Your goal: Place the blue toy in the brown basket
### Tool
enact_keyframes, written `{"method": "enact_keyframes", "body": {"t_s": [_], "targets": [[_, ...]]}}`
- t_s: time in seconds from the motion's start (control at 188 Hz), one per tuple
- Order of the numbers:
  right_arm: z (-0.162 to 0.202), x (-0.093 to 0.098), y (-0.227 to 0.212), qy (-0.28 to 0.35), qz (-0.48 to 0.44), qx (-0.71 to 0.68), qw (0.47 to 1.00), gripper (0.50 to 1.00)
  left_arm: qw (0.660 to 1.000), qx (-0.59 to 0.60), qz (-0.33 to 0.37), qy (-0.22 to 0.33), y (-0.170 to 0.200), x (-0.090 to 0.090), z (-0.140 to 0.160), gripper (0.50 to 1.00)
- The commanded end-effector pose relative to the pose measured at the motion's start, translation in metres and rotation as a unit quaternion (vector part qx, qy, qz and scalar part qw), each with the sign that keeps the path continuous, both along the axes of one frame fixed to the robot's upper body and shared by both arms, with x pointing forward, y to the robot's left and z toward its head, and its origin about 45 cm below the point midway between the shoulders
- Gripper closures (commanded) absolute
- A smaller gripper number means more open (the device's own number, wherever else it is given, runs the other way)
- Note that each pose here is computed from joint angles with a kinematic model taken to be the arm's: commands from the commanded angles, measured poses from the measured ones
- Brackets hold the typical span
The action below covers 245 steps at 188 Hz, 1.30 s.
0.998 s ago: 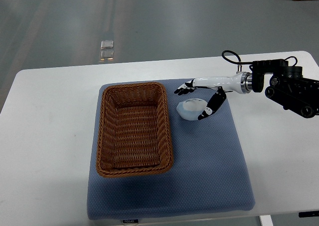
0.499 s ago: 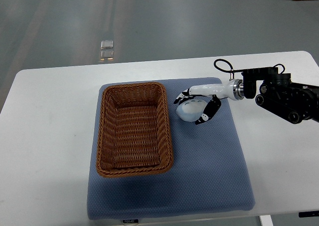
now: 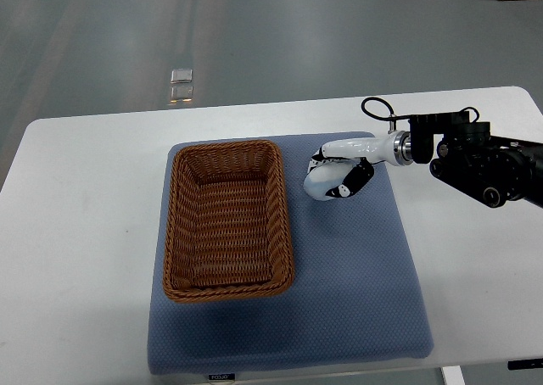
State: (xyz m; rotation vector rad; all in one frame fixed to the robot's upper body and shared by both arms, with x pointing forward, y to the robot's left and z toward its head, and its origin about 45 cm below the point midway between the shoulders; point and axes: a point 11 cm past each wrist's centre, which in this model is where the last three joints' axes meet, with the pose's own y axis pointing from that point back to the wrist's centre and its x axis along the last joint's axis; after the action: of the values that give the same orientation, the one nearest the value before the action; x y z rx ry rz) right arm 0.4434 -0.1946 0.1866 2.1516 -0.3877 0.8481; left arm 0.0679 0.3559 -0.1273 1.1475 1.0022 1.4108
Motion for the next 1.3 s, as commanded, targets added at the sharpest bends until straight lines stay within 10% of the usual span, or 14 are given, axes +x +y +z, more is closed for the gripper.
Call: {"method": "enact_keyframes", "body": {"t_s": [0.0, 0.303, 0.525, 0.738, 1.03, 1.295], "targets": [[0.018, 0.01, 0.0, -0.018, -0.005, 0.01, 1.0, 0.93, 1.0, 0.0, 0.0, 0.0, 0.0, 0.0, 0.0, 0.5], [0.09, 0.033, 0.04, -0.075, 0.017, 0.069, 0.995, 0.902, 1.0, 0.0, 0.0, 0.0, 0.0, 0.0, 0.0, 0.5], [0.078, 0.013, 0.112, -0.055, 0.078, 0.095, 0.991, 0.883, 1.0, -0.001, -0.001, 0.001, 0.0, -0.001, 0.0, 0.5], [0.055, -0.004, 0.153, -0.038, 0.108, 0.089, 0.989, 0.763, 1.0, -0.001, -0.001, 0.001, 0.0, -0.001, 0.0, 0.5], [0.051, 0.002, 0.147, -0.049, 0.09, 0.085, 0.991, 0.599, 1.0, -0.001, -0.001, 0.001, -0.001, -0.001, 0.0, 0.5], [0.051, 0.033, 0.104, -0.044, -0.027, 0.146, 0.988, 0.597, 1.0, -0.001, -0.001, 0.001, 0.0, -0.001, 0.0, 0.5]]}}
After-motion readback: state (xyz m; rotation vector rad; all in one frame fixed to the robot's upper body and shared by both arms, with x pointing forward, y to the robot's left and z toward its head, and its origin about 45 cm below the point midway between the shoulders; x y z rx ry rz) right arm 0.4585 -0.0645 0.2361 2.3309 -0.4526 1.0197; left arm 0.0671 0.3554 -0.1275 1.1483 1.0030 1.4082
